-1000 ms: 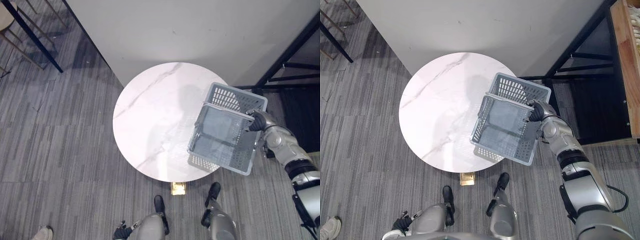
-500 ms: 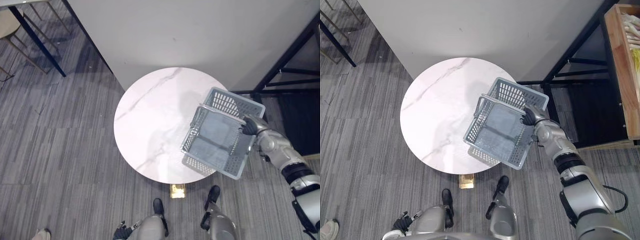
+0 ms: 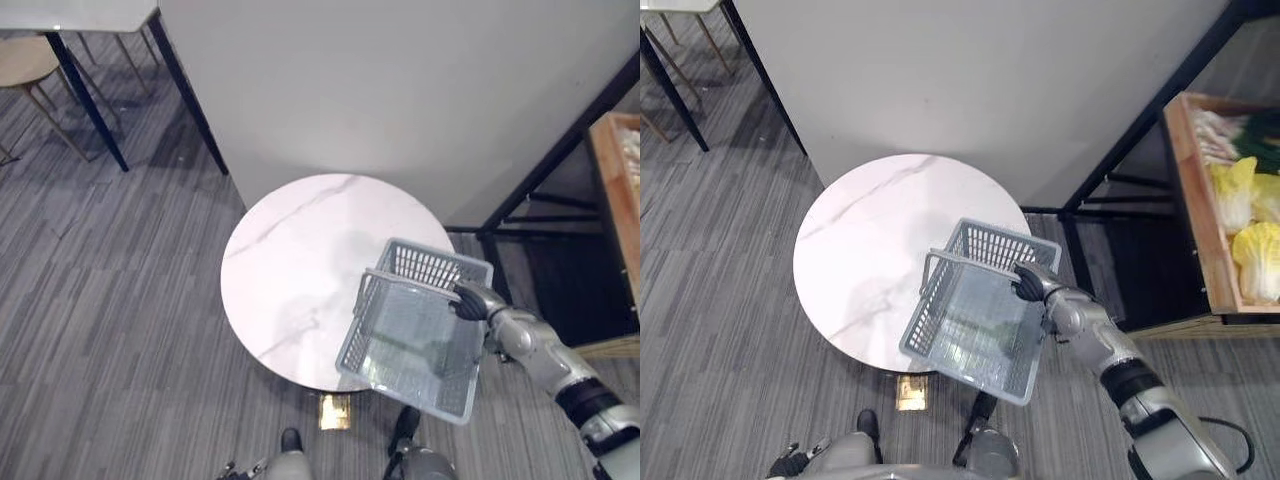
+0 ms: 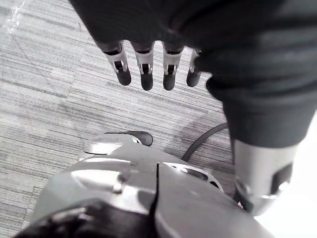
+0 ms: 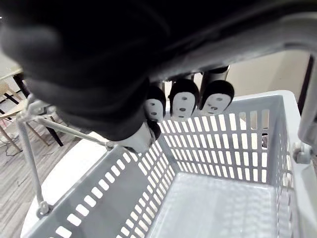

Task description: Pick vegetable in the basket

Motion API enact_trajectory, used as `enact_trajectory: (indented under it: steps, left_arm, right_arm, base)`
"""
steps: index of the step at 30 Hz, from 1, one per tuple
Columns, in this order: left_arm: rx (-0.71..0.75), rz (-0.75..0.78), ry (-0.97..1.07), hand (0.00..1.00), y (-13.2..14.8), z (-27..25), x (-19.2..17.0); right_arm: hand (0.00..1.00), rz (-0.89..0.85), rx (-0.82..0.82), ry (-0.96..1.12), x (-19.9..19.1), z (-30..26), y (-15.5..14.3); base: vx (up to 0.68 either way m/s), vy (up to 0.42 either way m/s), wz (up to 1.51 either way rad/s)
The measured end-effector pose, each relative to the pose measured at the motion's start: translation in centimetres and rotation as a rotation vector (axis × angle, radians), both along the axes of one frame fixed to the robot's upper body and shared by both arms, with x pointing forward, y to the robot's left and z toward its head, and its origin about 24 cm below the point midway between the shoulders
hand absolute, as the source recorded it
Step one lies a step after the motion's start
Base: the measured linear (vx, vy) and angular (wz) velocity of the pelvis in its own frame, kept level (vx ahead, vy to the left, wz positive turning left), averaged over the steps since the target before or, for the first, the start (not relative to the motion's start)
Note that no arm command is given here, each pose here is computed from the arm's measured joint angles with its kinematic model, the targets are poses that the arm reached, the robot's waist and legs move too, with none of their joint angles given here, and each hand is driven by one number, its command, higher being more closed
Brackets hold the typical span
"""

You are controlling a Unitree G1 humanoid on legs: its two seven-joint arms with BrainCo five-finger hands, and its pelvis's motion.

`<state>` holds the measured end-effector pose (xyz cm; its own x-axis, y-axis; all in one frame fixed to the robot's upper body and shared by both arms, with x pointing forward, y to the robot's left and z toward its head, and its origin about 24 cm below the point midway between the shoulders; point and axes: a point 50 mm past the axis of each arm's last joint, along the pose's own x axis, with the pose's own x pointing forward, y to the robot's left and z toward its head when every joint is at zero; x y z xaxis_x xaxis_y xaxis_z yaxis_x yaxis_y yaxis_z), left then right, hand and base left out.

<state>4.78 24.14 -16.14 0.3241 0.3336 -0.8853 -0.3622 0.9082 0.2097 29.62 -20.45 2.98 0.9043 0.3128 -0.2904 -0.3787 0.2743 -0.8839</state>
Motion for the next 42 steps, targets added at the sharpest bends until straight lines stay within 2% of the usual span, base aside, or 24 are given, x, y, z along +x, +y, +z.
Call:
enact_trajectory:
  steps: [6,14,18,21,24,31,34,39,42]
  left_arm:
    - [-0.024,0.095,0.056,0.00,-0.1,-0.3,-2.5]
    - [-0.009,0.060,0.101,0.00,0.2,-0.3,-3.6]
    - [0.016,0.007,0.091,0.00,0.8,-0.1,-2.5]
    - [0.031,-0.038,0.056,0.00,0.8,0.0,-1.1]
    - [0.001,-0.104,0.074,0.00,-0.6,-0.4,-1.1]
    - [0.000,-0.187,0.076,0.00,-0.9,-0.4,0.0]
    - [-0.012,-0.207,0.087,0.00,-1.2,-0.6,-0.1]
    - [-0.008,-0.228,0.086,0.00,-1.3,-0.5,0.4]
    - [-0.011,-0.239,0.081,0.00,-1.5,-0.6,0.7]
  right_arm:
    - [1.00,0.053,0.019,0.045,-1.6,-1.1,0.6]
    - [1.00,-0.014,0.045,0.140,-5.4,-3.5,-1.0]
    - [1.00,-0.002,0.065,0.111,-5.1,-2.9,-0.3]
    - [1.00,-0.034,0.063,0.098,-4.6,-2.6,-1.0]
    - [1.00,-0.031,0.055,0.050,-3.1,-1.4,-0.7]
    - [1.00,0.005,0.015,-0.010,-1.7,-0.2,-0.2]
    - [1.00,0.002,0.005,0.000,-2.3,-0.6,-0.4]
    - [1.00,-0.025,-0.022,0.031,-5.4,-1.1,-2.3]
    - [1.00,-0.046,-0.022,0.026,-5.7,-0.9,-3.0]
  base:
    - [-0.02,-0.009,-0.07]
    - [-0.04,0.042,-0.26]
    - [-0.09,0.117,-0.95]
    - [-0.05,0.083,-1.05]
    - [-0.22,0.059,-1.68]
    - [-0.07,-0.152,-1.41]
    - [-0.09,-0.230,-0.81]
    - [-0.11,-0.110,-0.30]
    - [-0.06,-0.029,-0.45]
